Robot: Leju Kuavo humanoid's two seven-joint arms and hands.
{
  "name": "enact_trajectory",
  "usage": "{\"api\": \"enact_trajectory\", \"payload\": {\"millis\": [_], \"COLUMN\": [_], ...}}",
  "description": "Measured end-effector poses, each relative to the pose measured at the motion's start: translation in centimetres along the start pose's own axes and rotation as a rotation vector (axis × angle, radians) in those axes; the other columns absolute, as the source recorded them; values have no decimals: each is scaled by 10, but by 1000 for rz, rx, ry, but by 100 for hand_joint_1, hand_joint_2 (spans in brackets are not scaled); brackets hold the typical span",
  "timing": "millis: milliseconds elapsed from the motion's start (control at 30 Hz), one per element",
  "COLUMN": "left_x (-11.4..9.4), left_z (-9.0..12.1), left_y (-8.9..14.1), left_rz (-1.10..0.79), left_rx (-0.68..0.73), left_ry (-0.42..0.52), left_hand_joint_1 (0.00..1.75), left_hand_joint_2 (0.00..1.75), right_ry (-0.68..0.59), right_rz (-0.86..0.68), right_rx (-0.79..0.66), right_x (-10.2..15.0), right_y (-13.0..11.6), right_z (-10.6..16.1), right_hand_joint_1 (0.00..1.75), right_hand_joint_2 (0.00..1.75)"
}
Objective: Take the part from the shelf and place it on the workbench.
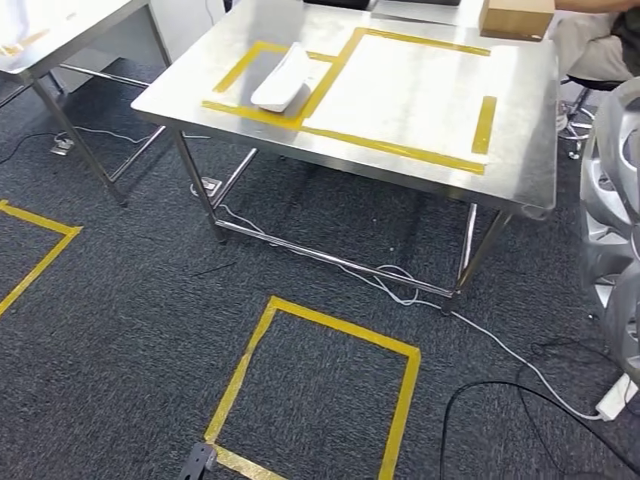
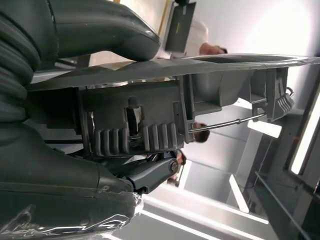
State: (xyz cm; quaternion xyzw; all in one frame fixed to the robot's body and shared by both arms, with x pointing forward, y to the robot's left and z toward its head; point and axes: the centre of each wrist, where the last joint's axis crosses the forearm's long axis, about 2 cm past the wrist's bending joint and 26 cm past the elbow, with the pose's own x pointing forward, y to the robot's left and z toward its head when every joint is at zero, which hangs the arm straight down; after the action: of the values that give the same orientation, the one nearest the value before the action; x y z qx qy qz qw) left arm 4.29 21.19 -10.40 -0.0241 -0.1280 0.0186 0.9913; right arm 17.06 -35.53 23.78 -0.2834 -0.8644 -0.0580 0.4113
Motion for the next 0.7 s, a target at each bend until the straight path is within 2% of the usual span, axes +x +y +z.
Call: {"api": "enact_trajectory", "payload": {"millis": [700], "left_x": [-3], "left_z": [1], "left_y": [-1], "left_rz": [-8], "left_rx": [2], "left_ry": [41], "left_hand_joint_1": [0], "left_hand_joint_2": [175], "right_ry": [5], "right_rz": [14], "right_rx": [-33], "right_x": [-1], "right_y": [-4], "right_z": [3], "right_hand_joint_1": [175], "right_hand_joint_2": [175]}}
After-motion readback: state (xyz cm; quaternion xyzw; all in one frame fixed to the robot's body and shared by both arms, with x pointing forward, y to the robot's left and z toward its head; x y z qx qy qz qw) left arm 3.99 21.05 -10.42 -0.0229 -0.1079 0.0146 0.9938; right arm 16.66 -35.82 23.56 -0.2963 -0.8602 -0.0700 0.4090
